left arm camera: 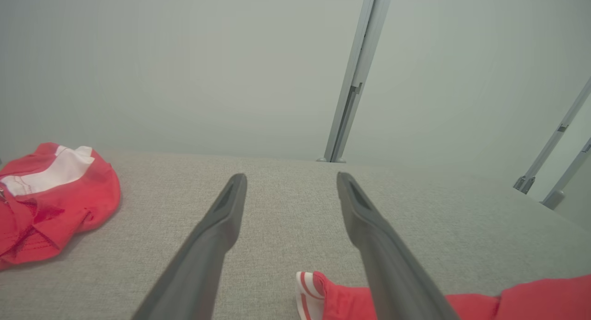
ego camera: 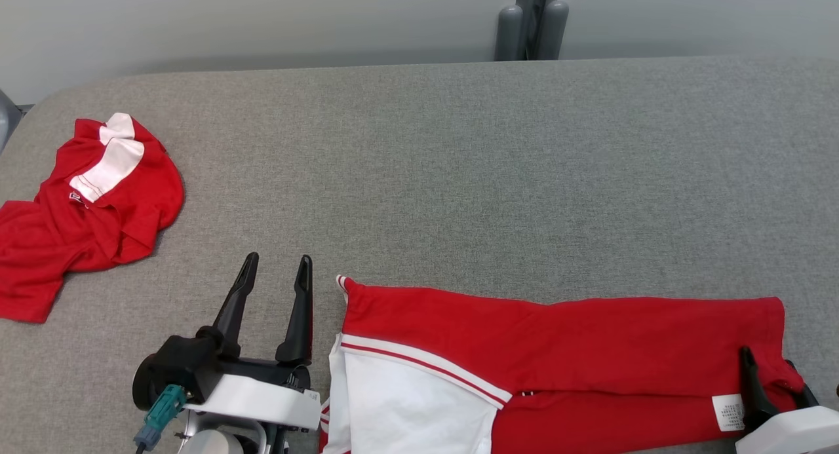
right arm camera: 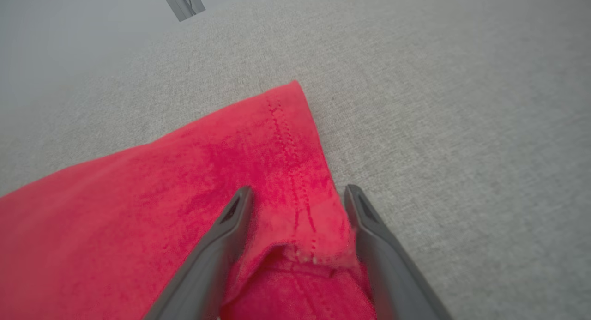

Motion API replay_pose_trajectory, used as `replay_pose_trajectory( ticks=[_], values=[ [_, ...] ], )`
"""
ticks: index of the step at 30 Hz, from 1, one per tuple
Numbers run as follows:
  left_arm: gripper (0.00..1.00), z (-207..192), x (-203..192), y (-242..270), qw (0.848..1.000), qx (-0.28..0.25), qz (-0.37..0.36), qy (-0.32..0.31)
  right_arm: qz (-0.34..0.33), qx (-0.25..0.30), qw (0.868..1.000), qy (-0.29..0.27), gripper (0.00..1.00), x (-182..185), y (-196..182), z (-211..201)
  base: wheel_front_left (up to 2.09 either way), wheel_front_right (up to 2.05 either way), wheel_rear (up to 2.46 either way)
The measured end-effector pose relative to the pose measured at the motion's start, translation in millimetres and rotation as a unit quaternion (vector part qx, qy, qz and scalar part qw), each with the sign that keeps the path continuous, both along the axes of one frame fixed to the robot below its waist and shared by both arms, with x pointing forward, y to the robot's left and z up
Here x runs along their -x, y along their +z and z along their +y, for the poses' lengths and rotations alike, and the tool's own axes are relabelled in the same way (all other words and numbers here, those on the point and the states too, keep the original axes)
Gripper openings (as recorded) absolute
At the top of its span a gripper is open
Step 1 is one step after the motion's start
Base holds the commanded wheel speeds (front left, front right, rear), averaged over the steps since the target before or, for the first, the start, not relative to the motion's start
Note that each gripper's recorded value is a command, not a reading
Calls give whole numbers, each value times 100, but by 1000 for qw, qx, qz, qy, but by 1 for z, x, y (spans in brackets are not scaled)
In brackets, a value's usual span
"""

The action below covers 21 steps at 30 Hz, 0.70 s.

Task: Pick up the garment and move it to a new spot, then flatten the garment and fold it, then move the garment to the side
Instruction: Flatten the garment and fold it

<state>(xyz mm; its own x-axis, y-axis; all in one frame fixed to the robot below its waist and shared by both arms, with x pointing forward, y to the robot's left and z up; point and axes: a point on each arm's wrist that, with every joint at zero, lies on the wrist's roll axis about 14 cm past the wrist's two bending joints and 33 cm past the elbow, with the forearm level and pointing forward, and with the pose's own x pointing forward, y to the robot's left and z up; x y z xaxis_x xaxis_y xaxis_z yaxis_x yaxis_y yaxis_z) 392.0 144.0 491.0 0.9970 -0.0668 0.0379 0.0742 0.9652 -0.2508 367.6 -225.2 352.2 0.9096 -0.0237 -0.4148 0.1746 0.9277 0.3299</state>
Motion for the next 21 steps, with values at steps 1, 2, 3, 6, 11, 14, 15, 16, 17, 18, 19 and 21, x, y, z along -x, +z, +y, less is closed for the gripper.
replay_pose_trajectory(
  ticks=[1,2,3,6,11,14,15,16,17,18,19,21],
  values=[
    [100,0,0,0,1000,0,0,0,1,-1,1000,1,91,1,-1,1,0,0,0],
    [100,0,0,1,1000,0,-1,1,3,-2,1000,4,91,1,-1,2,0,0,0],
    [100,1,0,1,1000,0,-1,1,4,-3,1000,5,44,1,-2,2,0,0,0],
    [100,1,1,2,1000,0,-3,1,6,-4,1000,10,0,2,-2,4,0,0,0],
    [100,1,1,3,1000,-1,-5,1,2,-7,1000,15,0,0,1,4,0,0,0],
    [100,1,1,3,1000,-1,-4,1,1,0,1000,15,0,-4,3,-2,0,0,0],
    [100,1,1,3,1000,-2,-4,1,-1,3,1000,14,0,-6,4,-4,0,0,0],
    [100,1,1,3,1000,-2,-4,1,-4,6,1000,14,0,-9,6,-7,0,0,0],
    [100,0,1,2,1000,-2,-3,1,-8,6,1000,9,0,-12,9,-10,0,0,0],
    [100,1,1,2,1000,-2,-3,1,-14,0,1000,0,0,-17,12,-13,0,0,0],
    [100,1,0,1,1000,-2,-2,1,-19,-1,1000,-4,0,-21,15,-16,0,0,0],
    [100,1,0,0,1000,-3,0,1,-27,13,1000,-2,0,-30,22,-25,0,0,0]
  ],
)
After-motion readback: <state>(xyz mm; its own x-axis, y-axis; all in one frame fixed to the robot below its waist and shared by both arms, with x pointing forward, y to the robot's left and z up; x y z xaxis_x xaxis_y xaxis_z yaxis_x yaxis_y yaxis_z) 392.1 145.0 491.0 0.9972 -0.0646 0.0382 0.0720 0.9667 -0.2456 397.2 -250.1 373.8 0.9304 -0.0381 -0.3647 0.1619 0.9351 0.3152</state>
